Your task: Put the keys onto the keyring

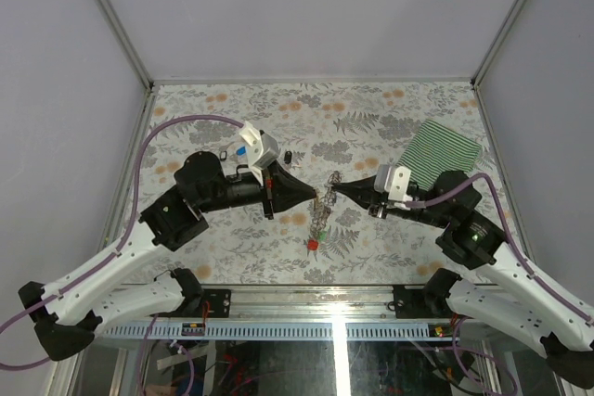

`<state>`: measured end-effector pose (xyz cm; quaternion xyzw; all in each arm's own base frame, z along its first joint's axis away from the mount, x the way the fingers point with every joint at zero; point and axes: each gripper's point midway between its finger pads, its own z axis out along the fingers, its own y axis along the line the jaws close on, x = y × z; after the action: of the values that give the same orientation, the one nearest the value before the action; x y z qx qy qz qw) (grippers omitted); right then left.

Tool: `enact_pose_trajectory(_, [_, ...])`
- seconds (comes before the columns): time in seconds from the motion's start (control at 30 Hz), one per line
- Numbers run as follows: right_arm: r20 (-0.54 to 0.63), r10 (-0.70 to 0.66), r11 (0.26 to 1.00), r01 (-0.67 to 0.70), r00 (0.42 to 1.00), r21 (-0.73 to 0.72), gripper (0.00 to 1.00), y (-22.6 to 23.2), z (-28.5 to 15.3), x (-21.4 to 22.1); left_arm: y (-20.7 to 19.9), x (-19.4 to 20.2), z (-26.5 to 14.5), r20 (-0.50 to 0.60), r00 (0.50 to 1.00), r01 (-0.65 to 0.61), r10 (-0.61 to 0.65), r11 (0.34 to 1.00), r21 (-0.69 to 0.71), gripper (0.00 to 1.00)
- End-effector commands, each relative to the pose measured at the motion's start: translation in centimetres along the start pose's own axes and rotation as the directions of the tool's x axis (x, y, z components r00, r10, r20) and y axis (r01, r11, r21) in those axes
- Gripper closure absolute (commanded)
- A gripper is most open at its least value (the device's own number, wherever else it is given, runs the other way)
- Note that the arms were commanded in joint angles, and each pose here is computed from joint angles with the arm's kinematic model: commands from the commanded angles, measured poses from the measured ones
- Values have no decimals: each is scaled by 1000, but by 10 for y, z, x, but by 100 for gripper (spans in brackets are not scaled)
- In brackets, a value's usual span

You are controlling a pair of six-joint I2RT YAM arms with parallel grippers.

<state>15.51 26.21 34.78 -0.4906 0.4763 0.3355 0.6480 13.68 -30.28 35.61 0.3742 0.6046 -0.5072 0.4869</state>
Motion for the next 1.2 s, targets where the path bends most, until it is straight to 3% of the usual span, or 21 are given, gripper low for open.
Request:
enact_pose_trajectory(0.0, [163, -153, 987, 159, 975, -25, 100, 3, -7, -48, -13, -25, -2, 69, 996, -64, 60, 997, 52, 100])
enact_pose_trajectory(0.17, [160, -85, 990, 101, 983, -95, 100, 15, -8, -53, -13, -25, -6, 57, 991, -120, 117, 991, 51, 100])
enact_pose_trajectory(0.43, [109, 154, 983, -142, 982, -117, 99, 15, -5, -67, -8, -31, -17, 67, 962, -267, 266, 964, 3, 100])
enact_pose_trajectory(0.77, [78, 450, 873, -420, 889, -250, 100, 29, 11, -91, -11, -47, -30, 158, 887, -434, 434, 900, -37, 100])
enact_pose_trajectory(1.17, [84, 607, 776, -566, 791, -278, 100, 27, 22, -103, -14, -54, -33, 149, 862, -485, 484, 874, -33, 100])
